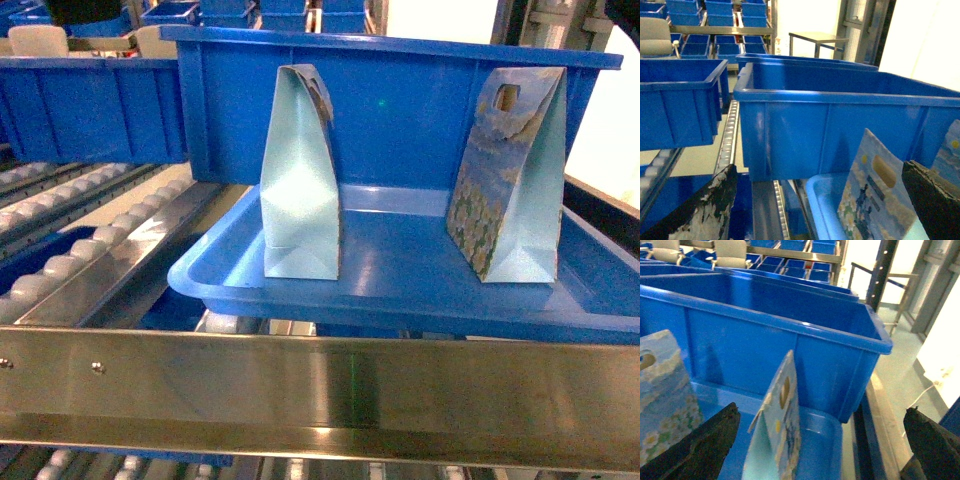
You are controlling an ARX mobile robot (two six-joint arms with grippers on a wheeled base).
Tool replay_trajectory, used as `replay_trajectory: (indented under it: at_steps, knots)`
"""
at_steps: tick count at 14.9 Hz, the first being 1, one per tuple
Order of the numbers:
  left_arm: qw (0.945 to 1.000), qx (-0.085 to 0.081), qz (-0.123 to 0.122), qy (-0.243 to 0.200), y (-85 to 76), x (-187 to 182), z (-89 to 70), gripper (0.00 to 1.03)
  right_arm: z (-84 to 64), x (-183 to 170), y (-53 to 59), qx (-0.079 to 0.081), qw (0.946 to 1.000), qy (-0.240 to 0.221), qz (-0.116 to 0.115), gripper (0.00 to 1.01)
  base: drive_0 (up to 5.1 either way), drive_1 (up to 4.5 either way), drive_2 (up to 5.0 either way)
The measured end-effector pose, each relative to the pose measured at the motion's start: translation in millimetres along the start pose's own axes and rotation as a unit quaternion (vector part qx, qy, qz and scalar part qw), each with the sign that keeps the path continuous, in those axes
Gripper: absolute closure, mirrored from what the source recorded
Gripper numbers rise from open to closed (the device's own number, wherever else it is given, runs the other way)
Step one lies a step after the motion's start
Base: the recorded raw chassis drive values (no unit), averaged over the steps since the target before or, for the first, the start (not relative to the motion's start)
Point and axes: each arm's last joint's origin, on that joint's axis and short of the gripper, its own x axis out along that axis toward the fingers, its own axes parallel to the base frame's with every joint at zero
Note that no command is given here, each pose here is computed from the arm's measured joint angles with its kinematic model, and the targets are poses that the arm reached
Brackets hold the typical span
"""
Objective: Move flower gift bag to table near conveyor
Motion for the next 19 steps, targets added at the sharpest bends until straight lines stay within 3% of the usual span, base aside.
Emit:
replay_trajectory:
  at_steps: [2,7,9,12,14,17,19]
  knots:
    - [0.9997,-0.001,0.023,0.005,8.6,-3,-3.0,0.05,-0.3,0,-1.7,-0.009,0.9998,-0.003,-0.020,0.03,0.0,0.00,0.0]
    - [0.9998,-0.001,0.019,0.004,7.2,-3,-2.5,0.05,-2.2,2,0.6,-0.009,0.9996,0.004,-0.026,0.03,0.0,0.00,0.0]
    - [0.9998,-0.001,0.020,0.003,7.2,-3,-2.4,0.05,-2.5,10,12.5,-0.014,0.9995,0.020,-0.018,0.03,0.0,0.00,0.0]
    - [0.9998,-0.001,0.020,0.004,7.2,-3,-2.5,0.05,10.3,25,31.4,-0.017,0.9997,0.019,-0.002,0.03,0.0,0.00,0.0]
    - [0.9998,-0.001,0.020,0.004,7.2,-3,-2.5,0.05,9.1,33,39.9,-0.020,0.9992,0.035,0.008,0.03,0.0,0.00,0.0]
    - [0.9998,-0.001,0.020,0.004,7.2,-3,-2.5,0.05,6.3,41,43.4,-0.027,0.9976,0.063,0.007,0.03,0.0,0.00,0.0]
    - [0.9998,-0.001,0.020,0.003,7.2,-3,-2.4,0.05,-2.8,49,41.4,-0.023,0.9959,0.087,0.005,0.03,0.0,0.00,0.0]
